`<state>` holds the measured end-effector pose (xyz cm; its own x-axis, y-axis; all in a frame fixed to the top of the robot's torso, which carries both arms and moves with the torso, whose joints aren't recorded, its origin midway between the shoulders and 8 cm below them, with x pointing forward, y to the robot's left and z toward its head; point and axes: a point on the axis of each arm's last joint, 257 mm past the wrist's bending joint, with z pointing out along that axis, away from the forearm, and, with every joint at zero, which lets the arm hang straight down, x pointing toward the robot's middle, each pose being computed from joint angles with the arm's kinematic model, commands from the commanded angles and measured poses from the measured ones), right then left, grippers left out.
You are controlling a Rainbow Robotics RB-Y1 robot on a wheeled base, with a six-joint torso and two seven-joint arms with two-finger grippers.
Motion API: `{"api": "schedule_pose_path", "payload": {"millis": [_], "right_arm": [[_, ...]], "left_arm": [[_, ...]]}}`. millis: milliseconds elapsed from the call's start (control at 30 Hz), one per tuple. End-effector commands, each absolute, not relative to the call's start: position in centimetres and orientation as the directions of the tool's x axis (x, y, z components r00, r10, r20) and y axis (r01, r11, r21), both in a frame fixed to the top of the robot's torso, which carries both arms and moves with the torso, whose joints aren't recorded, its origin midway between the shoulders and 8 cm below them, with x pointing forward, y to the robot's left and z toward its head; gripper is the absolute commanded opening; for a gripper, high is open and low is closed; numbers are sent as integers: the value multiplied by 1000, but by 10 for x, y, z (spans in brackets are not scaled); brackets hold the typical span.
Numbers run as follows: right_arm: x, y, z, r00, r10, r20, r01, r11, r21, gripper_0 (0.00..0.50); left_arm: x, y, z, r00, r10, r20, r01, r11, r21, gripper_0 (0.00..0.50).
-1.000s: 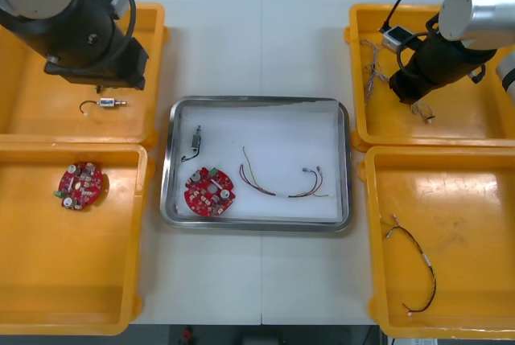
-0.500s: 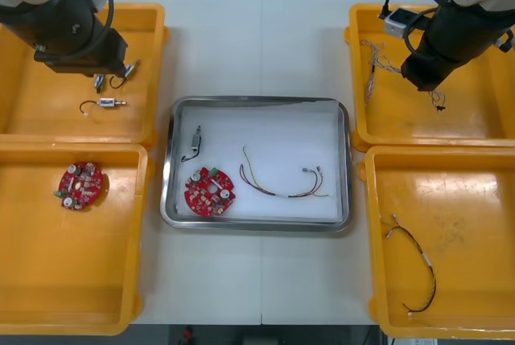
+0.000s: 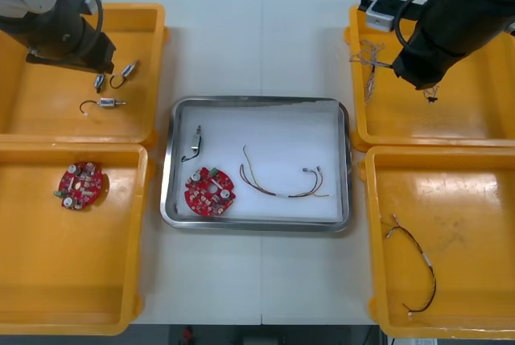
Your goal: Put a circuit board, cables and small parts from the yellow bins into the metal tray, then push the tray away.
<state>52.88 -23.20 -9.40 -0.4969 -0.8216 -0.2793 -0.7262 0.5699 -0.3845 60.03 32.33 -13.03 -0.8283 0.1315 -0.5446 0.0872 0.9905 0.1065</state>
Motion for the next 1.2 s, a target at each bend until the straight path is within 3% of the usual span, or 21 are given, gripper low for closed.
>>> {"api": "schedule_pose_path", "payload": {"millis": [33, 467, 667, 833, 1200], "right_arm": [[512, -228, -88, -439, -844, -309, -744, 534, -401, 0], [474, -143, -97, -274, -914, -299, -809, 388, -443, 0], [462, -105, -105, -192, -948, -256, -836, 294, -464, 0], [462, -80, -114, -167, -961, -220, -840, 256, -479, 0], [486, -32, -139, -151, -965, -216, -830, 242, -503, 0]], "left_arm": [[620, 350, -83, -769, 162, -618, 83, 985, 154, 500], [632, 363, -102, -767, 159, -622, 80, 985, 154, 500], [637, 363, -111, -759, 182, -625, 88, 980, 179, 500], [640, 362, -121, -760, 189, -621, 92, 978, 185, 500], [647, 358, -148, -763, 181, -620, 97, 981, 168, 500]]}}
